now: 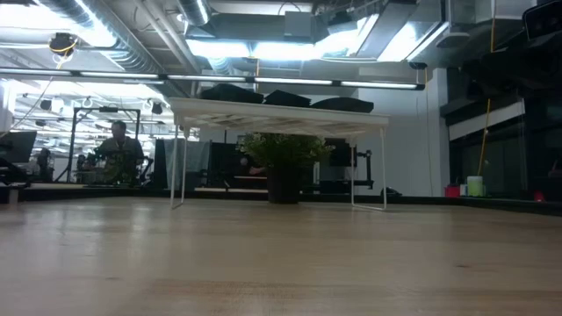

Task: Pick & Place Mini shaped plates
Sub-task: Stack the leaf-shaped plate on top of the leaf-shaped plate on the shelf

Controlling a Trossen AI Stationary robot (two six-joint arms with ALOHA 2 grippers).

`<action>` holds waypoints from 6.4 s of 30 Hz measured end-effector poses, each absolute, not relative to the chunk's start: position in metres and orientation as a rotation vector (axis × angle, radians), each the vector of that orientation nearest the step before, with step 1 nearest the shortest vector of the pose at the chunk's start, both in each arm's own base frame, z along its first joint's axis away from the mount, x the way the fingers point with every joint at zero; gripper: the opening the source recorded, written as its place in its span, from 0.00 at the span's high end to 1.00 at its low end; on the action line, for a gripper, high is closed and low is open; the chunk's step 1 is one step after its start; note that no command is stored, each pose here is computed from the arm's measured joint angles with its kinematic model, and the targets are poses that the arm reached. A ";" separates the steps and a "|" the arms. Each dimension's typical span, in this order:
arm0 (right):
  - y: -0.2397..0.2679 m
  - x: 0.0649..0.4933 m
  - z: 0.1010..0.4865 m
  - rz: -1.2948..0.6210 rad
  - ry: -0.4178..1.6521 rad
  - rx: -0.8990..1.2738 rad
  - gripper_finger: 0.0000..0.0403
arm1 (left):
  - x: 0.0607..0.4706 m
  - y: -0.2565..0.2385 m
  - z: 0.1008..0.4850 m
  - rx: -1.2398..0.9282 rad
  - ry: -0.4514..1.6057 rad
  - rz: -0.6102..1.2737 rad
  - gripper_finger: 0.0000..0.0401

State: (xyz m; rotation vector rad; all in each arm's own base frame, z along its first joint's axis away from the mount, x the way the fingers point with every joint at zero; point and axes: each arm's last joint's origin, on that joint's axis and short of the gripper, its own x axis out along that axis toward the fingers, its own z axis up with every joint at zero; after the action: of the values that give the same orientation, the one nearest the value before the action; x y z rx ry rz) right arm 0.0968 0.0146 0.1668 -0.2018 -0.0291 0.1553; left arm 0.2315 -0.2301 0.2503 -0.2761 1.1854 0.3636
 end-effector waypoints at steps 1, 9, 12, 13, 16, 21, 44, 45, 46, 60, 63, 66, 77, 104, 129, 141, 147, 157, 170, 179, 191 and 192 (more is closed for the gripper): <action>0.015 0.097 0.167 0.155 -0.029 -0.202 0.68 | 0.232 -0.231 0.248 -0.284 1.198 0.364 0.73; 0.015 0.097 0.167 0.156 -0.029 -0.202 0.68 | 0.234 -0.242 0.236 -0.362 1.315 0.320 0.74; 0.015 0.097 0.167 0.156 -0.028 -0.202 0.68 | 0.236 -0.245 0.233 -0.398 1.350 0.300 0.73; 0.015 0.097 0.167 0.156 -0.029 -0.202 0.68 | 0.236 -0.246 0.233 -0.412 1.359 0.297 0.73; 0.015 0.097 0.167 0.156 -0.029 -0.202 0.68 | 0.235 -0.247 0.233 -0.452 1.385 0.307 0.72; 0.015 0.097 0.167 0.155 -0.029 -0.202 0.68 | 0.235 -0.247 0.233 -0.464 1.388 0.313 0.72; 0.015 0.097 0.167 0.156 -0.029 -0.202 0.68 | 0.231 -0.276 0.205 -0.719 1.477 0.451 0.60; 0.015 0.097 0.167 0.156 -0.029 -0.202 0.68 | 0.231 -0.277 0.203 -0.722 1.479 0.453 0.59; 0.015 0.097 0.167 0.155 -0.029 -0.202 0.68 | 0.232 -0.278 0.201 -0.724 1.488 0.456 0.58; 0.015 0.097 0.167 0.156 -0.029 -0.202 0.68 | 0.228 -0.292 0.161 -0.671 1.634 0.533 0.54; 0.015 0.097 0.167 0.156 -0.029 -0.202 0.68 | 0.227 -0.294 0.156 -0.659 1.637 0.538 0.55; 0.015 0.097 0.167 0.156 -0.029 -0.202 0.68 | 0.227 -0.294 0.155 -0.657 1.630 0.551 0.57; 0.015 0.097 0.167 0.156 -0.029 -0.202 0.68 | 0.223 -0.289 0.155 -0.635 1.627 0.640 0.80; 0.015 0.097 0.167 0.156 -0.029 -0.202 0.68 | 0.230 -0.297 0.180 -0.592 1.622 0.422 0.99; 0.015 0.097 0.167 0.156 -0.029 -0.202 0.68 | 0.261 -0.274 0.197 -0.427 1.370 0.274 1.00; 0.015 0.097 0.167 0.156 -0.029 -0.202 0.68 | 0.286 -0.248 0.199 -0.330 1.345 0.211 1.00; 0.015 0.097 0.167 0.155 -0.029 -0.202 0.68 | 0.302 -0.232 0.209 -0.281 1.281 0.134 1.00; 0.015 0.097 0.167 0.155 -0.029 -0.202 0.68 | 0.321 -0.192 0.243 -0.140 1.138 0.039 1.00; 0.015 0.097 0.167 0.156 -0.029 -0.202 0.68 | 0.332 -0.146 0.285 0.107 0.934 -0.035 1.00; 0.015 0.097 0.167 0.156 -0.029 -0.202 0.68 | 0.343 -0.122 0.294 0.268 0.868 -0.069 1.00; 0.015 0.097 0.167 0.155 -0.029 -0.202 0.68 | 0.361 -0.088 0.305 0.516 0.754 -0.056 1.00; 0.015 0.097 0.167 0.156 -0.029 -0.202 0.68 | 0.363 -0.082 0.305 0.534 0.758 -0.051 1.00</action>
State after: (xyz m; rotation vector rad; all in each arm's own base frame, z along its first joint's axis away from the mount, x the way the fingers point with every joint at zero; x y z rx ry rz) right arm 0.0968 0.0146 0.1668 -0.2018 -0.0292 0.1555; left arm 0.3626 -0.0819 0.3050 0.5343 0.7579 -0.0515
